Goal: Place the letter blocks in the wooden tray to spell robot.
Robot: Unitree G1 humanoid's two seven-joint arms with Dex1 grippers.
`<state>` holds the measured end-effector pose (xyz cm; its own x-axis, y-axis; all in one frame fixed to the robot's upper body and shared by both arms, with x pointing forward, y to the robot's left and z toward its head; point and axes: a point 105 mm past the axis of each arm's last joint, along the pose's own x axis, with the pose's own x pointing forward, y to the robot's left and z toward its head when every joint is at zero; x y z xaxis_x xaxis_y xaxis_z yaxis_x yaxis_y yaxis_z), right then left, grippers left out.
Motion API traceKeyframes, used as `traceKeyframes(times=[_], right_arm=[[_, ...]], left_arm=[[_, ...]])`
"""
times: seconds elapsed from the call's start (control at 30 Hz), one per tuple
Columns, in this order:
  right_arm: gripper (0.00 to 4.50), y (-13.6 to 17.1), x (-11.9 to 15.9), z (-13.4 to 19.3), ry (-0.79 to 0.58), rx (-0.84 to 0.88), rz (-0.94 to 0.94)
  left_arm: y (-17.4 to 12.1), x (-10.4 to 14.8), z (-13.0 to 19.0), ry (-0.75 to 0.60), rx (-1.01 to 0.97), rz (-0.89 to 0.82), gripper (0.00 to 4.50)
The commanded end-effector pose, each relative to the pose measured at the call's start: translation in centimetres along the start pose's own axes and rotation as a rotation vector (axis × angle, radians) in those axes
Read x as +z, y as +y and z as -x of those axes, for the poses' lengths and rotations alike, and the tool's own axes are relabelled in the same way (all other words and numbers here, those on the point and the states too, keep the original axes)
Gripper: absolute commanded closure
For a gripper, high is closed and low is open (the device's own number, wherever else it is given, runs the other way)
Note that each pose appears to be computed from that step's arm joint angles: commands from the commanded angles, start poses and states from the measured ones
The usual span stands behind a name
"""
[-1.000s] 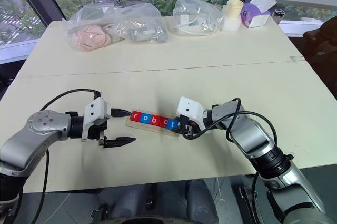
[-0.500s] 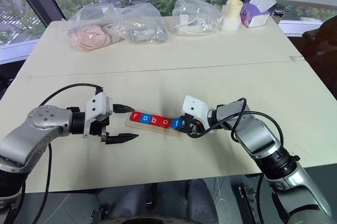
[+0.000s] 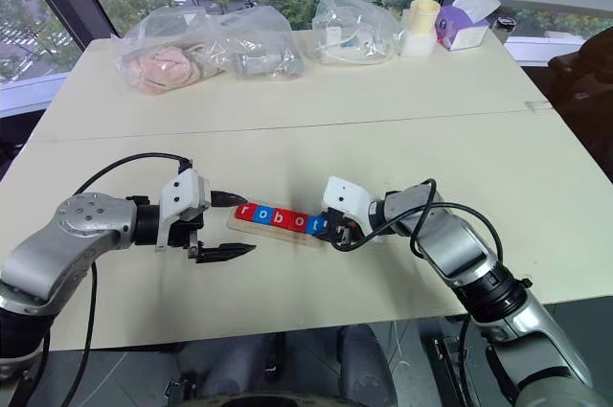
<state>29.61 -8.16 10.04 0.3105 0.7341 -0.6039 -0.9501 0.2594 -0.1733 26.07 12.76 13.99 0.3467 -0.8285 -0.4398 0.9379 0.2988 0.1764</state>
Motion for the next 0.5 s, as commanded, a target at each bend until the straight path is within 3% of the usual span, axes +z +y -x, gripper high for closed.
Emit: traceKeyframes(times=[0.03, 0.4, 0.5], right_arm=[[3.38, -0.29, 1.32, 0.09, -0.032, -0.014, 0.039], [3.38, 0.29, 1.73, -0.25, -0.053, 0.001, 0.017], [1.94, 0.41, 1.95, -0.36, -0.063, 0.002, 0.012]], left_arm=[[-0.12, 0.75, 0.15, -0.027, 0.003, -0.035, 0.00], [0.06, 0.38, 0.02, -0.024, 0.010, -0.044, 0.00], [0.10, 0.70, -0.04, -0.025, 0.012, -0.049, 0.00]])
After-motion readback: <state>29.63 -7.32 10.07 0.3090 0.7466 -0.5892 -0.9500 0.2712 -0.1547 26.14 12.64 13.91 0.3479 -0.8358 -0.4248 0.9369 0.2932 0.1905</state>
